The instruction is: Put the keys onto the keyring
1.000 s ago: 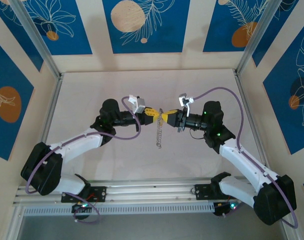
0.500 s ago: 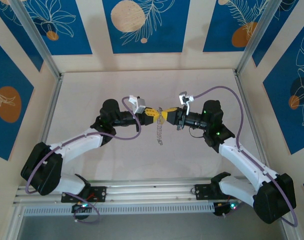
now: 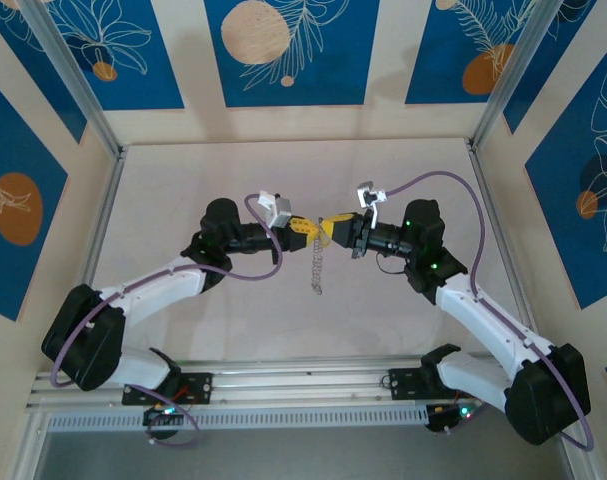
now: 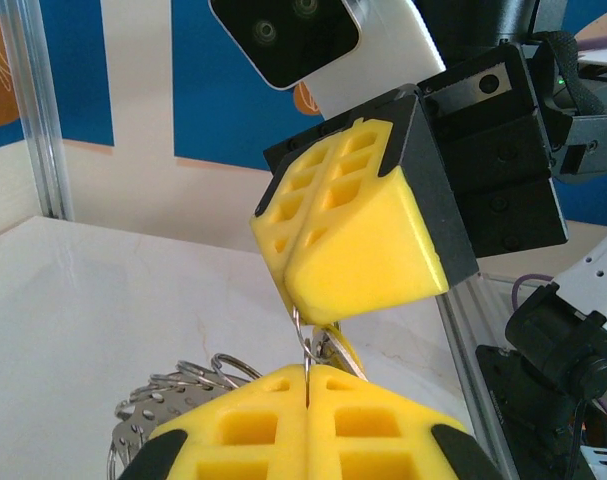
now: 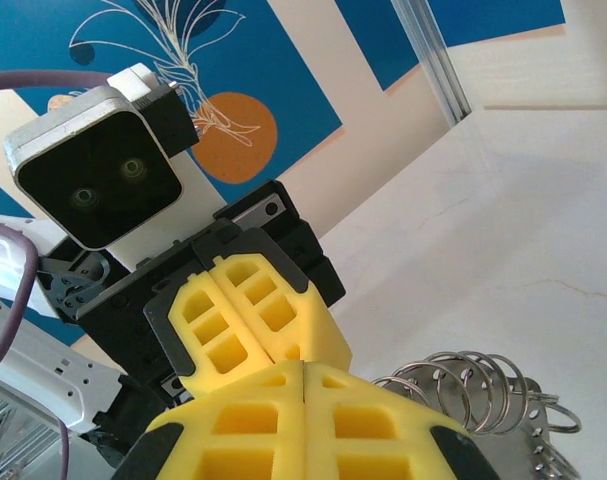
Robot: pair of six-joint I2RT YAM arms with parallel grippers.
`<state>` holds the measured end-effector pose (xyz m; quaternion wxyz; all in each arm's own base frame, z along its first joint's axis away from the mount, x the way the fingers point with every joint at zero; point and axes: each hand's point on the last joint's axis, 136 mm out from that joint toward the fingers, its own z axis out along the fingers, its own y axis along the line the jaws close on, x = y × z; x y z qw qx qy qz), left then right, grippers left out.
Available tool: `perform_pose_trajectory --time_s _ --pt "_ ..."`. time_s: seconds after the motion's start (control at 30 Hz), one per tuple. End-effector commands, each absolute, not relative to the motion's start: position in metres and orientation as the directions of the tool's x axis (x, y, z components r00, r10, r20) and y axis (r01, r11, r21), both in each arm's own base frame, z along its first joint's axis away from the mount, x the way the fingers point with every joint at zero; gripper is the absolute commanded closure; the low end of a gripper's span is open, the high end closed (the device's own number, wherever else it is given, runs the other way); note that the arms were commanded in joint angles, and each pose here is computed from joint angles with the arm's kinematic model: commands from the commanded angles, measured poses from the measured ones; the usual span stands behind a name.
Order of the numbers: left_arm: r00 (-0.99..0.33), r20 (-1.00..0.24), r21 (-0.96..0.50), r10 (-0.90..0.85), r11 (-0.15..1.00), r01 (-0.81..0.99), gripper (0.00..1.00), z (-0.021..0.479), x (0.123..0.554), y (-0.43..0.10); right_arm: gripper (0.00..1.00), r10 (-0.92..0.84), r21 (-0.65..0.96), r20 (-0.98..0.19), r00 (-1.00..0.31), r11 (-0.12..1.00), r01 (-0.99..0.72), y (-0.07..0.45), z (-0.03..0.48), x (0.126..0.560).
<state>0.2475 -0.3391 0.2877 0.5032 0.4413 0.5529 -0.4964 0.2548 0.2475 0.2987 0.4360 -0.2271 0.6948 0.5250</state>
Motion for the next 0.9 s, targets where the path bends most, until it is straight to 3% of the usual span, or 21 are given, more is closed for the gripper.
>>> perform_pose_trajectory --time_s 0.0,0.87 --pt "-0.013 -0.997 -0.019 -0.071 0.074 0.997 1.0 0.32 0.237 -0.343 1.0 0.156 0.517 -0.853 -0.497 0.376 -0.769 0.244 0.302 0.263" --pt "0.0 -0.992 -0.011 -0.129 0.081 0.997 1.0 0.337 0.234 -0.34 1.0 0.17 0.565 -0.819 -0.549 0.412 -0.715 0.233 0.276 0.267"
